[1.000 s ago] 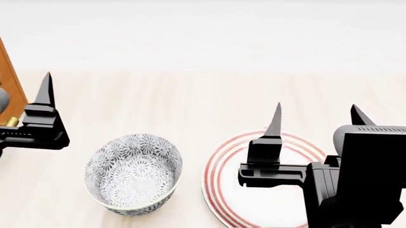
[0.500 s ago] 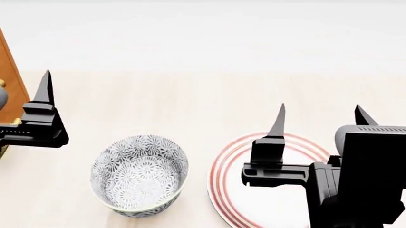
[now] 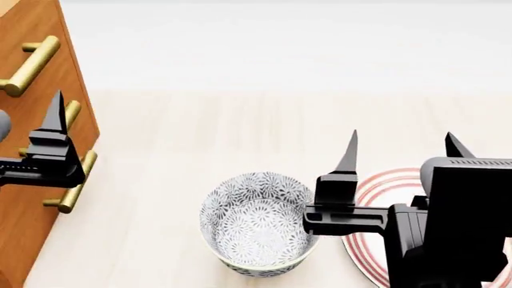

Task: Open the top drawer of the cabinet.

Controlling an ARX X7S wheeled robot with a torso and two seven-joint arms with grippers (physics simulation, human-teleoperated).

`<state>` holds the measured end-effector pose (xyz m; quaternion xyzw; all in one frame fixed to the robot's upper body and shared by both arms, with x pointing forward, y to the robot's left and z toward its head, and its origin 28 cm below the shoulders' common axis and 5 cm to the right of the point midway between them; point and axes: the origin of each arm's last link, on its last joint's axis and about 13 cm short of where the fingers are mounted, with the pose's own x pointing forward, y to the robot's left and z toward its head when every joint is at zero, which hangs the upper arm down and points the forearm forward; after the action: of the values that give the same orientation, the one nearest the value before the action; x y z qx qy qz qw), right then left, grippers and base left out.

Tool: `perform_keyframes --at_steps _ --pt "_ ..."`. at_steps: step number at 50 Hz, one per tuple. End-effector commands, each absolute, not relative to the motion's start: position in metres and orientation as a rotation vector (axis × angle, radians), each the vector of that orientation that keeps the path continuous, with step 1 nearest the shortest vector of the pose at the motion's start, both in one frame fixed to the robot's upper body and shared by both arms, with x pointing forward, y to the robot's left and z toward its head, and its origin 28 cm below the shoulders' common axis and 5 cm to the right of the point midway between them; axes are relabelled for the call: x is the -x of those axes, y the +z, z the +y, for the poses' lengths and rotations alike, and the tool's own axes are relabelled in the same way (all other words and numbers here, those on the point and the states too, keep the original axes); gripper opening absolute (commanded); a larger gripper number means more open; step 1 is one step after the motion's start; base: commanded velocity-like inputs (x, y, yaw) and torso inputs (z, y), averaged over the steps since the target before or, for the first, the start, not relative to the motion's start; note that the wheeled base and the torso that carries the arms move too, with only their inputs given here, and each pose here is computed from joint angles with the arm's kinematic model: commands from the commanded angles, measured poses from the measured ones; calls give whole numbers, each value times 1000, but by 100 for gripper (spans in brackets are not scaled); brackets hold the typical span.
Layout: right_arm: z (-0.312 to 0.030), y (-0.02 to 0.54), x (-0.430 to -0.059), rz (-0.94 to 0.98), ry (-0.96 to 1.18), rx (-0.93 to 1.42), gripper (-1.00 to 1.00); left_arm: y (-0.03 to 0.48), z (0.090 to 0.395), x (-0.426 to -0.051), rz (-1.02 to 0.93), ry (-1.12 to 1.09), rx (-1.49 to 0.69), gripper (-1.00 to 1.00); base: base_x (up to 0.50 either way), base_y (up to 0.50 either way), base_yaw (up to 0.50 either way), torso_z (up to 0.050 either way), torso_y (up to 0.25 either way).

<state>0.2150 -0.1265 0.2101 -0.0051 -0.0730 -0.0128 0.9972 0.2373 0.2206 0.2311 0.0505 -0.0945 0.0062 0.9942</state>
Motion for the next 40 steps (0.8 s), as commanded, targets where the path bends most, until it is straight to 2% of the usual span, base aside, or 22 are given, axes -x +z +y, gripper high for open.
perform_keyframes --at_steps 1,7,10,12,20,40 --pt "-129 210 -216 -159 -46 -19 100 229 220 -237 -196 -9 -123 100 0 0 0 0 0" --pt "-129 210 -215 -162 -42 -20 100 225 220 -237 -286 -30 -291 100 0 0 0 0 0" --pt "-128 209 -216 -159 -39 -17 100 214 220 -238 -526 6 -731 100 0 0 0 0 0" --pt "-128 209 -216 -158 -38 -17 100 214 222 -240 -573 42 -841 100 0 0 0 0 0" --pt "-127 208 -216 -157 -30 -14 100 203 227 -241 -634 -58 -1089 100 0 0 0 0 0" --pt "-128 206 -218 -157 -29 -10 100 193 230 -249 -591 -101 -1159 100 0 0 0 0 0"
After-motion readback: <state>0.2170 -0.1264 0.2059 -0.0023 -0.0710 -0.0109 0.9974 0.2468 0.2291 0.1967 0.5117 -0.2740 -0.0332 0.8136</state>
